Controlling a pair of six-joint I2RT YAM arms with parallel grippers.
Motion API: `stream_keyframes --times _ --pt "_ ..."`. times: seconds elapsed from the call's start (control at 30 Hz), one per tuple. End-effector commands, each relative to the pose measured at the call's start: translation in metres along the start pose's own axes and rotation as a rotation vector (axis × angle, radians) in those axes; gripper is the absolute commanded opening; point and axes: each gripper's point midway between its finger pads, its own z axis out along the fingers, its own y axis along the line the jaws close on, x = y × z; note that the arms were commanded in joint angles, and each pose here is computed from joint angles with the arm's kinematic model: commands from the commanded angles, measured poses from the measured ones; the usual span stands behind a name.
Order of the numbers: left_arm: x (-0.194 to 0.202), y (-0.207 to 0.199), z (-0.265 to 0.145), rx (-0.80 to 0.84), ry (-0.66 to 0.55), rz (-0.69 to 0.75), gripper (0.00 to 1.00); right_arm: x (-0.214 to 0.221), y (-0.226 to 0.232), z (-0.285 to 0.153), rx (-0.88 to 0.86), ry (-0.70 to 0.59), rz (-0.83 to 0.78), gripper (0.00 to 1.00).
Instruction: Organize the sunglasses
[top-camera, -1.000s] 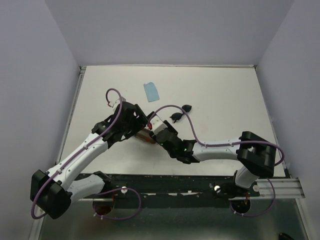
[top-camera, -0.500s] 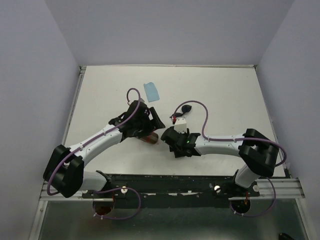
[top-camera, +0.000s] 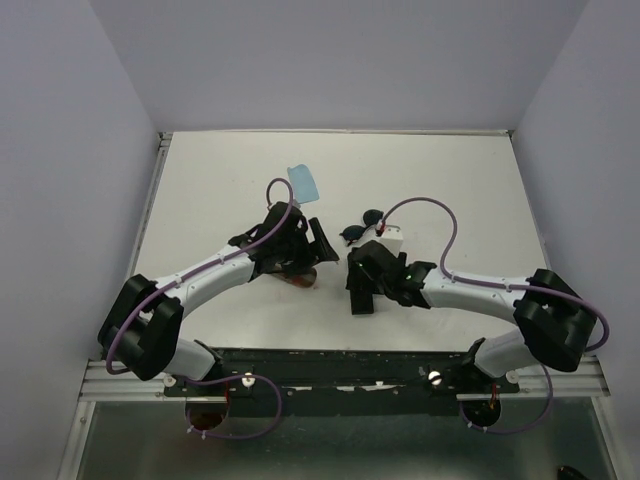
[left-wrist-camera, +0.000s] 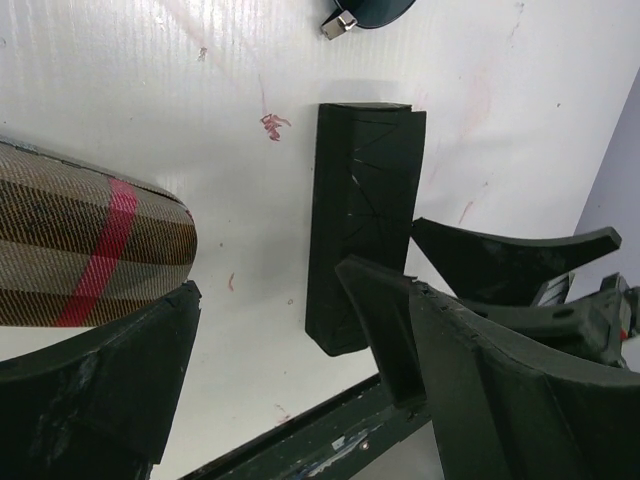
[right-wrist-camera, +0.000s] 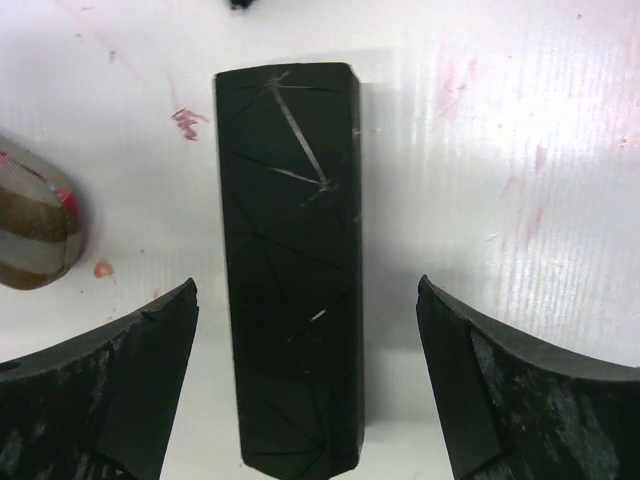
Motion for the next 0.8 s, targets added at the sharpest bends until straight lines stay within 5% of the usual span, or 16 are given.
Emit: stream_keyframes --times 0.0,0.77 --pt "-0.002 -0.011 -0.001 0.041 -0.004 0.03 0.95 -0.005 0.012 -0.001 -0.114 0.005 0.097 0.96" --pt "-0.003 0.001 -0.007 0.001 -0.038 0.039 0.95 -0.025 0.077 -0.042 -0.548 -0.03 0.072 0.92"
